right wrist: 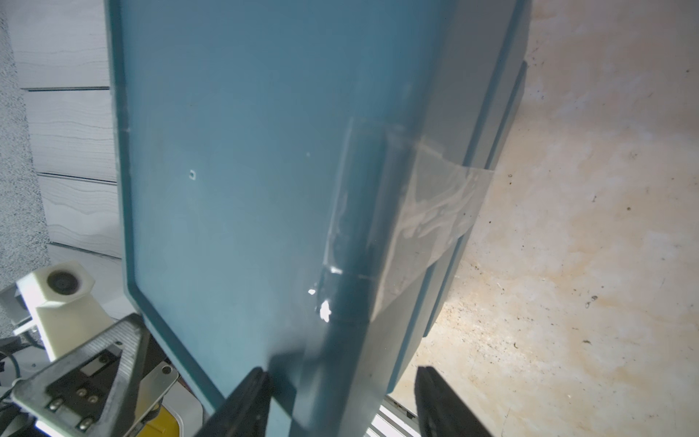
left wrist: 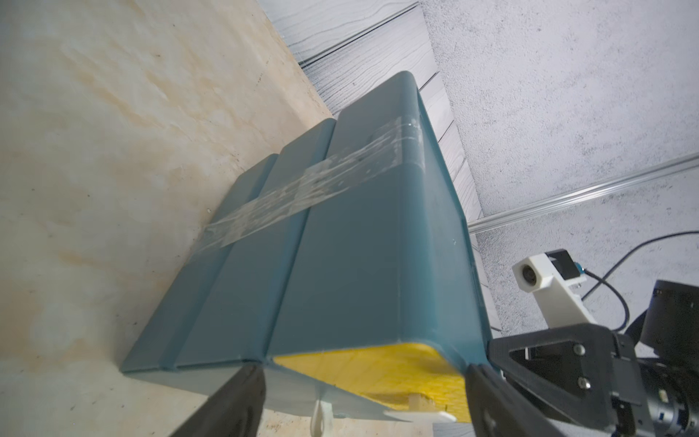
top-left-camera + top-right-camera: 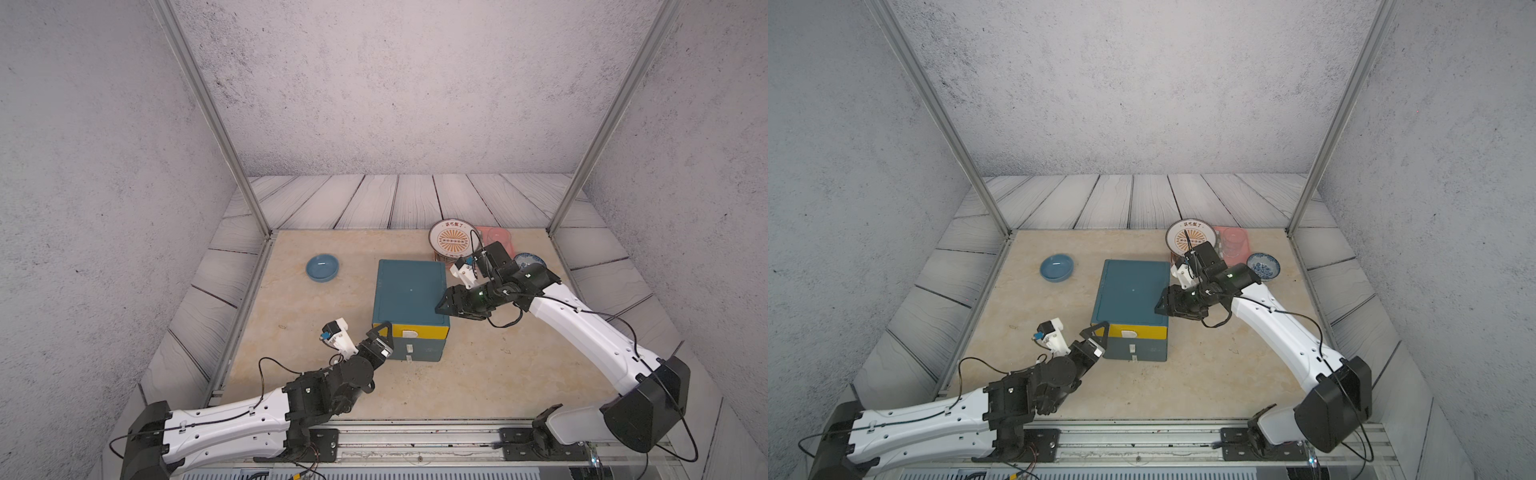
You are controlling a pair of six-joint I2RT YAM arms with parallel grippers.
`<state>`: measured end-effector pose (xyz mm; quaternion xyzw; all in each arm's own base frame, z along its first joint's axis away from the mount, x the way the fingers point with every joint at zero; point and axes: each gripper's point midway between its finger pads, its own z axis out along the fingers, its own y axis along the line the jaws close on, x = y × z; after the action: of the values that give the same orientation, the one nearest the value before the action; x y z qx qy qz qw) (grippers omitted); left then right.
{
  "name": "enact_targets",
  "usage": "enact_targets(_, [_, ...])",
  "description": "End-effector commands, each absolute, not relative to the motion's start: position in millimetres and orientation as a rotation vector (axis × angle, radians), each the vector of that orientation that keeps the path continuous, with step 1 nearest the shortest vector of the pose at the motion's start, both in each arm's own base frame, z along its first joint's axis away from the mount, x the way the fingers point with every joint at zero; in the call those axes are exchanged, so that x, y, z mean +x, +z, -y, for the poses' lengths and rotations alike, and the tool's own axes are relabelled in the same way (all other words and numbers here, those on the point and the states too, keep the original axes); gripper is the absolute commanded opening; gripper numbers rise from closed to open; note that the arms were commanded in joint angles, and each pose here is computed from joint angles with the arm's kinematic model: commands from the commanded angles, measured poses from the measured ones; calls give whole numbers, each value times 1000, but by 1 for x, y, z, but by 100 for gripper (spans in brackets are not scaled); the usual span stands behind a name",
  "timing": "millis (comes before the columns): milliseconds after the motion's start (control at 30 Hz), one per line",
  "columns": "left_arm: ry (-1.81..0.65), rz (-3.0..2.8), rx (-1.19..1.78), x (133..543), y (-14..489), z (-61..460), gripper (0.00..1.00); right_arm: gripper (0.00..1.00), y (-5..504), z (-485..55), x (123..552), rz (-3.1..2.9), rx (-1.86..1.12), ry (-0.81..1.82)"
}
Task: Take the cookies out of the drawer
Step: Adjust the storage box at the center of the board.
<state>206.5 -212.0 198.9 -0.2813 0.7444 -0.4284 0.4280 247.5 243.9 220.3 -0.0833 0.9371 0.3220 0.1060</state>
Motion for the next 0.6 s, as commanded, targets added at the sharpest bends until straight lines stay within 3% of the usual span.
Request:
enact_targets(0, [-1084, -1917, -673, 216, 187, 219, 87, 64, 223, -247, 251, -2756, -241, 927])
enact_targets(233, [-1135, -1955, -687, 242, 182, 228, 88, 63, 218, -253, 258, -2767, -234, 922])
enact_targets(567, [-1376, -1974, -639, 210, 183, 230, 96, 60, 222, -255, 270, -2768, -241, 876])
